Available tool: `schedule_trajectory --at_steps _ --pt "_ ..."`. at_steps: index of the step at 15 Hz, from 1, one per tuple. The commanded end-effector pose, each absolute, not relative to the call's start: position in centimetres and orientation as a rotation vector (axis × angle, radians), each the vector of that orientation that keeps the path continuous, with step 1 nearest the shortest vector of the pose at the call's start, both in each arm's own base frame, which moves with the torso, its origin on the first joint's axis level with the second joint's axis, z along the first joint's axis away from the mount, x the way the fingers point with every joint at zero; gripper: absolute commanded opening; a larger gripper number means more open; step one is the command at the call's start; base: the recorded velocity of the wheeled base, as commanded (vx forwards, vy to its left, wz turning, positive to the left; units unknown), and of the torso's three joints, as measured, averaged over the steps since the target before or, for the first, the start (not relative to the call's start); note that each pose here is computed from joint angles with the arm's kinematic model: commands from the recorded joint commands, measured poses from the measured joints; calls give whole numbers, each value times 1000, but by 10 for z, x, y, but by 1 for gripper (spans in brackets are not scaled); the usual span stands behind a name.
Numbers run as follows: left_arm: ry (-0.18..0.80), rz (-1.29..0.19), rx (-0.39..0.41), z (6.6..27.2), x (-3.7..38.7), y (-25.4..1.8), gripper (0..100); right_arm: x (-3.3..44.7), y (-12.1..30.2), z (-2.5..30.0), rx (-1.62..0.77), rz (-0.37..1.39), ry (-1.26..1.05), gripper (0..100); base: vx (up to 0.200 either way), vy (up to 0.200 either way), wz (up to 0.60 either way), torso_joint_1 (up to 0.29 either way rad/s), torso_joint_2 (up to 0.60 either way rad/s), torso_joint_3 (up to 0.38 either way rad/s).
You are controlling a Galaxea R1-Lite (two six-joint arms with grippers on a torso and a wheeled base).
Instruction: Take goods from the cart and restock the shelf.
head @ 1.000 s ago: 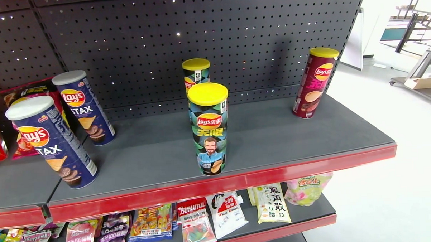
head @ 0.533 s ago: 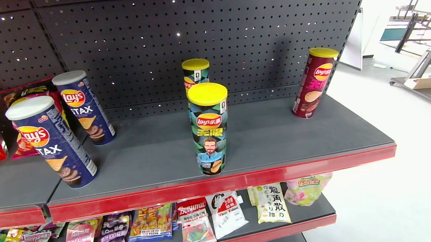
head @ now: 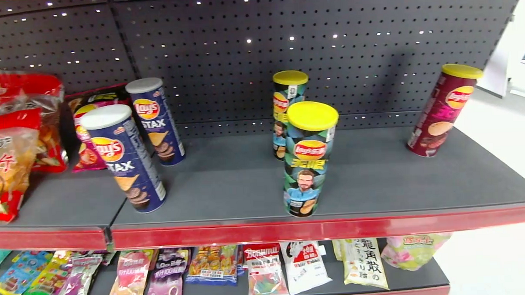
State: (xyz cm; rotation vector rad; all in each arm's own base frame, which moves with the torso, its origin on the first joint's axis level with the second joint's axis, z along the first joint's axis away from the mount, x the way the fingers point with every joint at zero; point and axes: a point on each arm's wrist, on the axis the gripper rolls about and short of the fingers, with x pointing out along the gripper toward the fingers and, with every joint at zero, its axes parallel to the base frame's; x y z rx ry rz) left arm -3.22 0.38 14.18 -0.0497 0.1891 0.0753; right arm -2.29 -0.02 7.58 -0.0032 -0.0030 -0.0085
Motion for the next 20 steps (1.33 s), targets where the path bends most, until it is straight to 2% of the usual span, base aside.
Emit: schedule_trajectory --at_steps 1,4,5,6,10,12,13,14,15,16,17,18,20 --pt "195 64 -50 139 -32 4 100 -23 0 76 -3 -8 -2 100 0 0 0 0 0 0" --pt "167 -8 -24 128 -37 3 100 -23 0 76 -3 -8 -2 100 0 0 0 0 0 0" --pt "144 -61 25 118 -41 2 100 -23 0 76 -2 -8 -3 100 0 0 0 0 0 0" --pt "135 -70 36 118 -40 2 100 -23 0 76 -5 -6 -3 100 0 0 0 0 0 0" --pt "112 -65 36 116 -36 2 100 -23 0 76 -18 -6 -5 100 0 0 0 0 0 0" --pt "116 -62 36 115 -36 2 100 -16 0 140 5 51 -4 100 0 0 0 0 0 0" --pt "129 -62 37 111 -35 2 100 7 1 205 115 61 7 100 0 0 0 0 0 0" --pt "137 -62 37 109 -34 2 100 14 1 217 114 65 11 100 0 0 0 0 0 0" --pt "148 -62 39 104 -32 2 100 49 2 242 45 69 78 100 0 0 0 0 0 0" --pt "151 -61 39 101 -31 2 100 72 3 241 1 71 152 100 0 0 0 0 0 0" --pt "151 -61 39 101 -31 2 100 72 3 241 1 71 152 100 0 0 0 0 0 0" --pt "146 -42 40 98 -29 2 100 110 4 237 -11 76 246 100 0 0 0 0 0 0" --pt "156 -30 40 94 -28 2 100 136 14 226 -22 139 346 100 0 0 0 0 0 0"
